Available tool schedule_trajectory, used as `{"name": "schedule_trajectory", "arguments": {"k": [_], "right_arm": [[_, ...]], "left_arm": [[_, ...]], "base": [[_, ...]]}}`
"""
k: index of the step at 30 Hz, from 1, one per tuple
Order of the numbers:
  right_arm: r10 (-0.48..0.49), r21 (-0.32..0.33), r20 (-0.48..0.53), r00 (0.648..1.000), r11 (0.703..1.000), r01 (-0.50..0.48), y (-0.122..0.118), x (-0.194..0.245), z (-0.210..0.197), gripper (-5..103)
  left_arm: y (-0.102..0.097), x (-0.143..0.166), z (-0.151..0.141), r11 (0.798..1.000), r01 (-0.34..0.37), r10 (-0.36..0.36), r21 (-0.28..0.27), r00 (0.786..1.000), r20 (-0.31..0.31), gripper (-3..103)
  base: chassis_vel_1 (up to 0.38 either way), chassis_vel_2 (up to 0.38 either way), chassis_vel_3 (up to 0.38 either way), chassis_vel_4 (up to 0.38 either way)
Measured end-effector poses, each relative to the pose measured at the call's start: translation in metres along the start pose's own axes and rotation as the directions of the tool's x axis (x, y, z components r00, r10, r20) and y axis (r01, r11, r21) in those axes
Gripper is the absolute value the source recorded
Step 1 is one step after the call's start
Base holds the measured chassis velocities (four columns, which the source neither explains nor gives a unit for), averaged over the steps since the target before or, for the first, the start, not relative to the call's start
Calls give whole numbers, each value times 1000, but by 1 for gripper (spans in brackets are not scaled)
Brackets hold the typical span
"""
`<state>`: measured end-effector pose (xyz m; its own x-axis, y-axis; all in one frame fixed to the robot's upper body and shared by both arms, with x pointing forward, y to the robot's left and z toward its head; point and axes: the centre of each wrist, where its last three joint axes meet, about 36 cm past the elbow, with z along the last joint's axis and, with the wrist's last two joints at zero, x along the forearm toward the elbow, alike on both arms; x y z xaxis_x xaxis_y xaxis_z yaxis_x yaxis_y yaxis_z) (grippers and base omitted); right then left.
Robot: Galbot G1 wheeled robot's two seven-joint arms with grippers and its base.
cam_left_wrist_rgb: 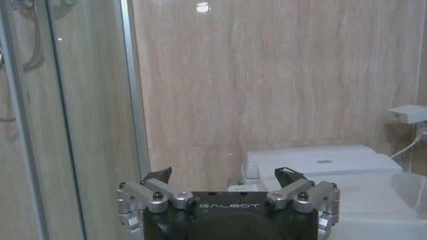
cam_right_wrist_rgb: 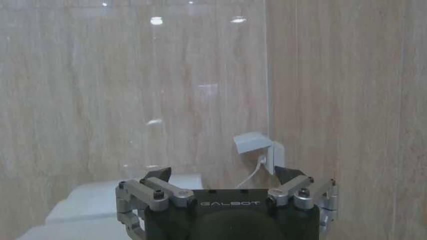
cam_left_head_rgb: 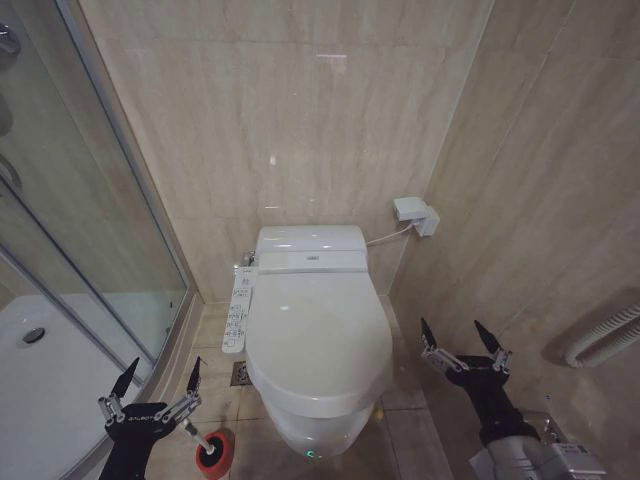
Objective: Open the toilet lid, clean the toilet bowl with a toilet brush, close the toilet lid, and flush.
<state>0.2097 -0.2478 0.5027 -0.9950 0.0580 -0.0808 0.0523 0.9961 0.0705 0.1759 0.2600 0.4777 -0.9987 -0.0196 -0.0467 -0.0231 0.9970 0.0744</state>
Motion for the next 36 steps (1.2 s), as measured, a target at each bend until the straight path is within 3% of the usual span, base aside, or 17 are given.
{"name": "schedule_trajectory", "arguments": {"k": [36], "right_arm": [[-21,7,-1,1000,1000,21,2,-1,0,100]], "left_arm": [[0,0,0,1000,0,0,0,1000,0,100]], "base": [[0,0,0,0]]}}
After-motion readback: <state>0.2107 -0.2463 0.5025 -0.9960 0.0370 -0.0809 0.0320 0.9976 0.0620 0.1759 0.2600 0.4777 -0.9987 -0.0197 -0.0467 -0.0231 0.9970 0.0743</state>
